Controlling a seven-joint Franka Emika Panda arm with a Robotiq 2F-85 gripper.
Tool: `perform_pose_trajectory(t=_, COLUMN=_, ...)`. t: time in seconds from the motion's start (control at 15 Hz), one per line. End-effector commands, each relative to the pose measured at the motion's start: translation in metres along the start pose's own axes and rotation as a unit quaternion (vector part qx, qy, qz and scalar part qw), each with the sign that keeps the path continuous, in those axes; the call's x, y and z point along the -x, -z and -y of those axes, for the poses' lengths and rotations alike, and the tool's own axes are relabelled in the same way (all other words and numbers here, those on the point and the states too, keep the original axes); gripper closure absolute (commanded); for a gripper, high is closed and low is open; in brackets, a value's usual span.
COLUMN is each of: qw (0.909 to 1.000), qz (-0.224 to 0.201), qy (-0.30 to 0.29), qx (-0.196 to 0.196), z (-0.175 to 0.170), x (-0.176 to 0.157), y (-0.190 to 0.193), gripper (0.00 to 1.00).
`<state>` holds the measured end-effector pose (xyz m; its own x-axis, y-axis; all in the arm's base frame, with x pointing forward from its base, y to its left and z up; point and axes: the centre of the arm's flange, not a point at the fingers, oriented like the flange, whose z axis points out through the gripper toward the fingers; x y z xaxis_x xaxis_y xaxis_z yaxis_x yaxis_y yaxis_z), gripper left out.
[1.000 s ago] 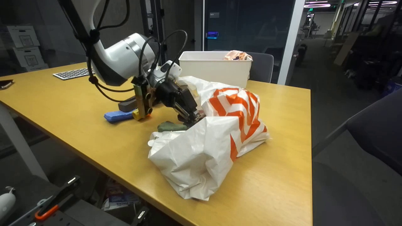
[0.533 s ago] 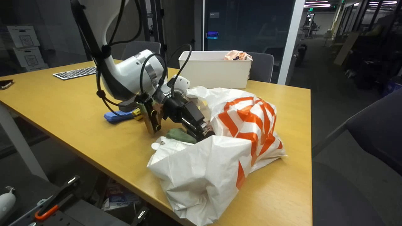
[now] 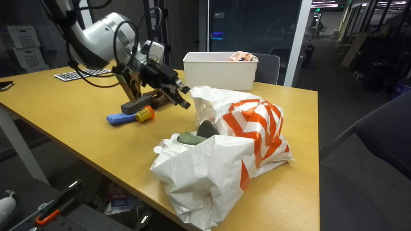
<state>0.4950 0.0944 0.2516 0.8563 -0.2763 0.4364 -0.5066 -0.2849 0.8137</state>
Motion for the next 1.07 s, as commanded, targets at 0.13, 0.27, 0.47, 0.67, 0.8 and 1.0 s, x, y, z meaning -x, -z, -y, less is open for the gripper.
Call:
perform_pose_trajectory(t=0.13, qw=0.9976, qz=-0.006, qy=-0.015, qx=-0.068, z=-0.033, x=-0.002, y=0.068, gripper=0.00)
perform_pose_trajectory(t=0.27, qw=0.9977, qz=-0.007, qy=-0.012, qx=-0.066, z=-0.033, x=0.002, y=0.067, gripper=0.00)
perform_pose_trajectory(t=0.47, qw=0.9986, qz=0.004, qy=-0.003, qx=-0.052, z=-0.021, x=0.004, y=0.049, gripper=0.00)
perform_pose_trajectory(t=0.67, qw=0.9887, qz=-0.016, qy=0.037, qx=-0.144, z=-0.005, x=0.016, y=0.078, gripper=0.00)
perform_pose_trajectory(t=0.8, qw=0.9780, qz=-0.018, qy=0.049, qx=-0.202, z=0.007, x=0.021, y=0.105, gripper=0.00)
perform_pose_trajectory(t=1.0, qw=0.9551, qz=-0.039, qy=0.080, qx=-0.283, z=0.012, x=0.029, y=0.149, gripper=0.00)
